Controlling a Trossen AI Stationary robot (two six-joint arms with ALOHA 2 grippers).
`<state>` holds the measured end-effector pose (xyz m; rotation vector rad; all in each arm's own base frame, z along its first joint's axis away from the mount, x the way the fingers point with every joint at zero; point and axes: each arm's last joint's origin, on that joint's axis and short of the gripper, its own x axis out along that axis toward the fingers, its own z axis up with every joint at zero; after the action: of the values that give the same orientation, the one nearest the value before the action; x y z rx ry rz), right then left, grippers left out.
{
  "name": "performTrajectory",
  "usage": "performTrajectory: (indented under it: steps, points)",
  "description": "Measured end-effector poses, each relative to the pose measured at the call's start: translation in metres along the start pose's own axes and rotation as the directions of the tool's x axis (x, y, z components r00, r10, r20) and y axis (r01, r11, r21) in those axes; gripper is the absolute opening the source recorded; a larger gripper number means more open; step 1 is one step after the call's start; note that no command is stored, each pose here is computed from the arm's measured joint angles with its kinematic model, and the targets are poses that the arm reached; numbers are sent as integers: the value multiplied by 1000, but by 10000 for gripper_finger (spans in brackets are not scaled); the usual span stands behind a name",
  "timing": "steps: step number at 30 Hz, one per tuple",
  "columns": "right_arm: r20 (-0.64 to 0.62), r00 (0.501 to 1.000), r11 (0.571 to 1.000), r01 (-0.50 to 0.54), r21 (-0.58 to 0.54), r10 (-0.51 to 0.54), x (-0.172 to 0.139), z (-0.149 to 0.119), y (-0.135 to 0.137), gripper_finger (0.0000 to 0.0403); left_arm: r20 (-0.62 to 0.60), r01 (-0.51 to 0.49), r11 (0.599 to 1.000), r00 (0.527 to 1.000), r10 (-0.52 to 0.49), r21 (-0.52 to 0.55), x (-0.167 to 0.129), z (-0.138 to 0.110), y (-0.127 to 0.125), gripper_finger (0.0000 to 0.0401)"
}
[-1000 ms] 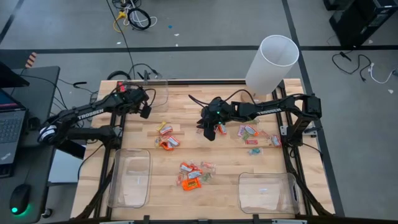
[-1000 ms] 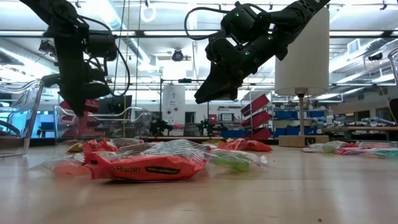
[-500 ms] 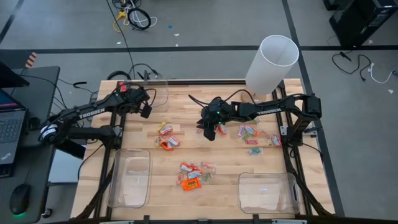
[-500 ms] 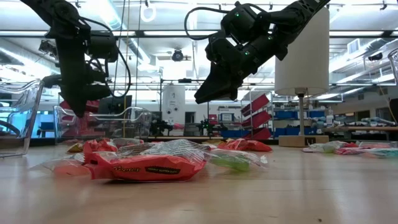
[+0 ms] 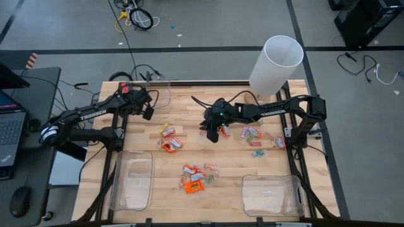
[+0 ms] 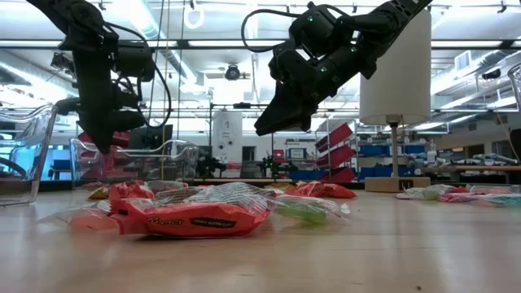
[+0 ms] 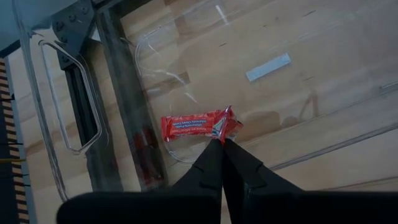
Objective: Sort candy
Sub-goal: Put the red candy into the top left transparent bin
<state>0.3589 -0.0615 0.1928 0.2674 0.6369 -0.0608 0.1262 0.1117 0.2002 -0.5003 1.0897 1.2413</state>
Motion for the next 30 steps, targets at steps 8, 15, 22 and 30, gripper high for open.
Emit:
performTrajectory:
  steps: [8,15,22,30]
  points:
    - [0,1000,1000,0,0,0,0,0,0,91,5,-10,1000,1000,10,1,0,0,0,15]
    - [0,1000,1000,0,0,0,0,0,0,91,10,-9,1000,1000,9,-2,0,1,0,16]
    - [0,1000,1000,0,0,0,0,0,0,91,12,-11,1000,1000,11,-2,0,1,0,16]
    - [0,1000,1000,0,0,0,0,0,0,91,13,-11,1000,1000,11,-3,0,1,0,16]
